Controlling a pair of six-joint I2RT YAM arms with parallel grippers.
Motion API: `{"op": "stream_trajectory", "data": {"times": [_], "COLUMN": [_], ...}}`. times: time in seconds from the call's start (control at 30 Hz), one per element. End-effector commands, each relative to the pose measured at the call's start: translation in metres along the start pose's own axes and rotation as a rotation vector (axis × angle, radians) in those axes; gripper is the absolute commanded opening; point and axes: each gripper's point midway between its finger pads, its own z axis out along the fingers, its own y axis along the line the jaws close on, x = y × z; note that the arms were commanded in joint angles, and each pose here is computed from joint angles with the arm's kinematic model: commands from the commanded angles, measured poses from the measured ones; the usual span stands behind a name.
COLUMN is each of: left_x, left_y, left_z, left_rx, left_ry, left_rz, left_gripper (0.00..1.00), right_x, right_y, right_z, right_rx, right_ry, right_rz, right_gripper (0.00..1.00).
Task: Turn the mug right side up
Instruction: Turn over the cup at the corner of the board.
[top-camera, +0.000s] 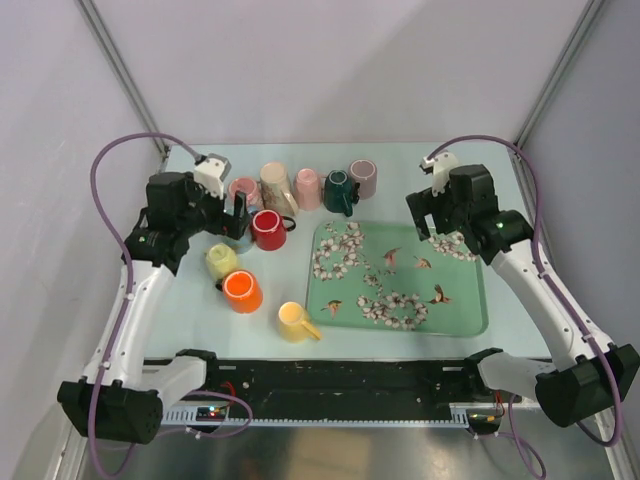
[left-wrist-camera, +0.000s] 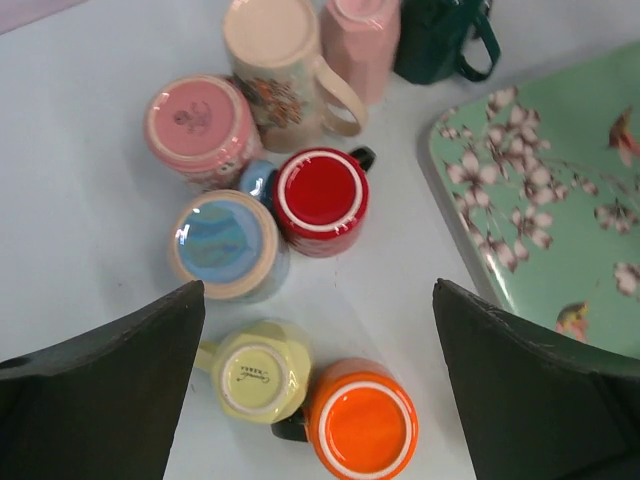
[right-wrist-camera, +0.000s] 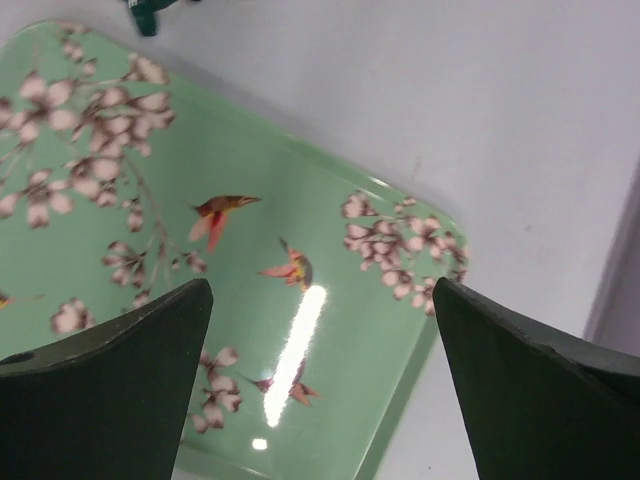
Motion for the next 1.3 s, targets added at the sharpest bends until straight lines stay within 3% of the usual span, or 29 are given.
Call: {"op": "stream_trajectory", "data": {"times": [0.0,0.2,0.37,0.57,0.7,0.8,0.93,1.07,1.13,1.27], "left_x": [0.016,0.039,0.050,0.078,0.102,0.120,0.146,0.147,0.146,0.145], "left_y": [-0.034,-0.058,-0.093,-0.135,-0.150,-0.156,-0.156,-0.143,-0.134,-0.123], "left_z": [-0.013,-0.029,-0.038,-0.042,-0.044,-0.047,-0.040,-0.031,-0.032,-0.053], "left_rx": [0.173,0.284,0.441,0.654,0.764,0.816,0.825,0.722,0.663,0.578], "left_ry": [0.026,0.032,-0.007,0.034,0.073,0.083,0.158,0.277,0.294,0.204], "left_rz": [0.221,0.489,0.597,0.707,0.768,0.880,1.030,0.981,0.979,0.973], "left_gripper": [0.99,1.00,1.00,1.00,1.00,1.00,1.00,0.99,0.98,0.99], "right_x": [0.005,0.045,0.043,0.055,0.063,0.064,0.052,0.046,0.058,0.077], "right_y": [0.043,0.118,0.132,0.132,0.143,0.153,0.156,0.175,0.191,0.216], "right_z": [-0.004,-0.034,-0.034,-0.040,-0.050,-0.050,-0.041,-0.048,-0.052,-0.058], "right_rx": [-0.249,-0.739,-0.768,-0.772,-0.838,-0.853,-0.744,-0.792,-0.830,-0.899], "right_ry": [0.002,0.045,0.011,0.052,0.086,0.039,-0.068,-0.092,-0.091,-0.061], "right_rz": [-0.088,-0.387,-0.430,-0.479,-0.413,-0.390,-0.308,-0.167,-0.219,-0.321], "right_gripper": [0.99,0.99,0.99,0.99,0.99,0.99,0.99,0.95,0.95,0.94]}}
